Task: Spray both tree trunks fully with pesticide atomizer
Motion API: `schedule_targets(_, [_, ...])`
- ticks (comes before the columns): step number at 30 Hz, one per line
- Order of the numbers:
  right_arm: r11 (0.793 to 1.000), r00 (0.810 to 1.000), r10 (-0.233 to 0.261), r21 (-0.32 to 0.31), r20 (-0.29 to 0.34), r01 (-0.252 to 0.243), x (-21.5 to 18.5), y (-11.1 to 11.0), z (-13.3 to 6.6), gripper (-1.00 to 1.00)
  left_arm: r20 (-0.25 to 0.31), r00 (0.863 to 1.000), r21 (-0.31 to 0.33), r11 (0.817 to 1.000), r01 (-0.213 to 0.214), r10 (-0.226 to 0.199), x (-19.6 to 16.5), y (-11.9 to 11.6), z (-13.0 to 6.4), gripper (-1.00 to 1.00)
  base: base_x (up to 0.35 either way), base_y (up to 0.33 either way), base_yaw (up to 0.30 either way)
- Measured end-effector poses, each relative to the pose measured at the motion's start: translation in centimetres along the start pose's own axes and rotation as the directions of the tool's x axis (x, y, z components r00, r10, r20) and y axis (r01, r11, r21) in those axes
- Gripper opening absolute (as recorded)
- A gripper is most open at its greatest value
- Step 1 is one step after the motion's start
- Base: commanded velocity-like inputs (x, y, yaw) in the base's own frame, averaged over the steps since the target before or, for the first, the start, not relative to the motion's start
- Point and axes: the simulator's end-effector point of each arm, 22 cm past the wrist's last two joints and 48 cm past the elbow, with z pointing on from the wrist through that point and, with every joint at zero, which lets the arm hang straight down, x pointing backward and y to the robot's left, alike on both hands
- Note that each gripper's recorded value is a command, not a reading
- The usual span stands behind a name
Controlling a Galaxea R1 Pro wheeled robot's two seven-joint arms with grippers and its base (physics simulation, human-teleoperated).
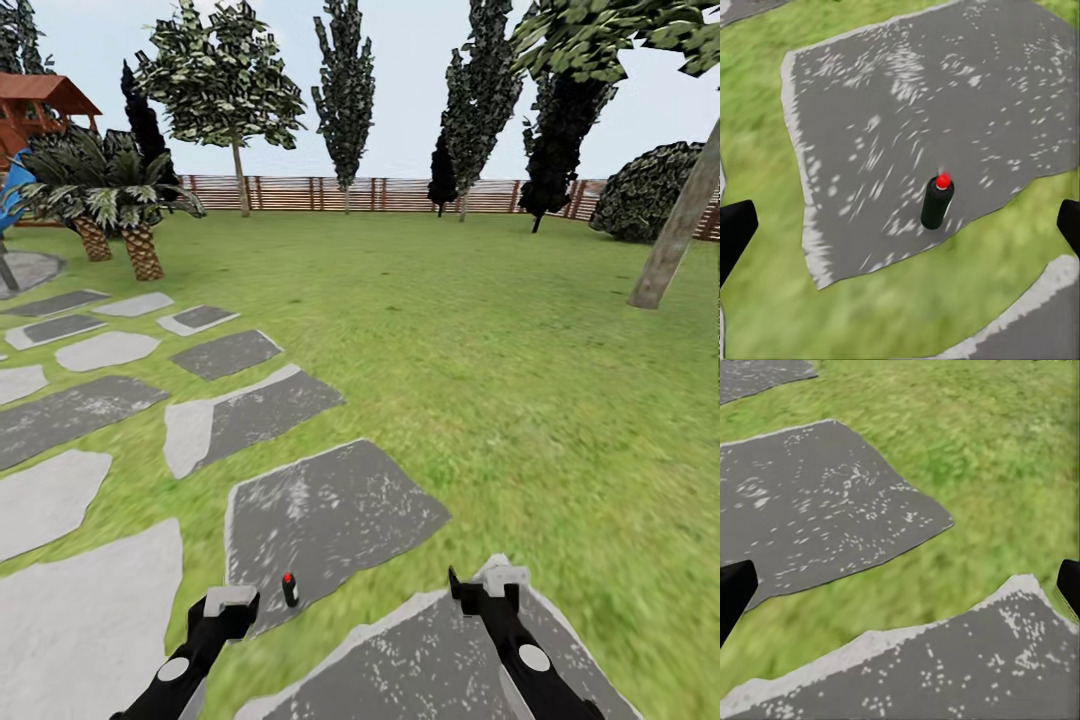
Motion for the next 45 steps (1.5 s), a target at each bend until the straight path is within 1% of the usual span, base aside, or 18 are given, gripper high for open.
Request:
schedule_targets(10, [1.0,1.0,0.001,0.0,0.002,-0.001,-0.06,0.03,0.01,1.0,0.003,1.0,0.001,1.0,-0.002,0.002,-0.1,-0.05,0.02,1.0,0.29,-0.144,-0.018])
schedule_targets(20, [1.0,1.0,0.0,0.0,0.001,0.0,-0.03,0.01,0.0,1.0,0.003,1.0,0.002,1.0,-0.002,0.002,-0.1,-0.07,0.02,1.0,0.273,-0.155,-0.224])
schedule_targets(28, [1.0,1.0,0.0,0.0,0.002,0.0,-0.08,0.0,0.01,1.0,0.006,1.0,-0.002,1.0,0.002,-0.002,-0.13,0.11,-0.01,1.0,0.043,-0.022,-0.036])
schedule_targets(33, [1.0,1.0,0.0,0.001,0.002,0.0,-0.08,-0.02,0.01,1.0,0.021,1.0,-0.005,1.0,0.011,-0.011,-0.47,0.23,-0.02,1.0,0.05,0.181,-0.001])
schedule_targets(45, [1.0,1.0,0.001,0.001,0.002,-0.001,-0.08,0.0,0.01,1.0,0.025,1.0,-0.008,1.0,0.015,-0.015,-0.6,0.33,0.01,1.0,0.082,0.292,0.0])
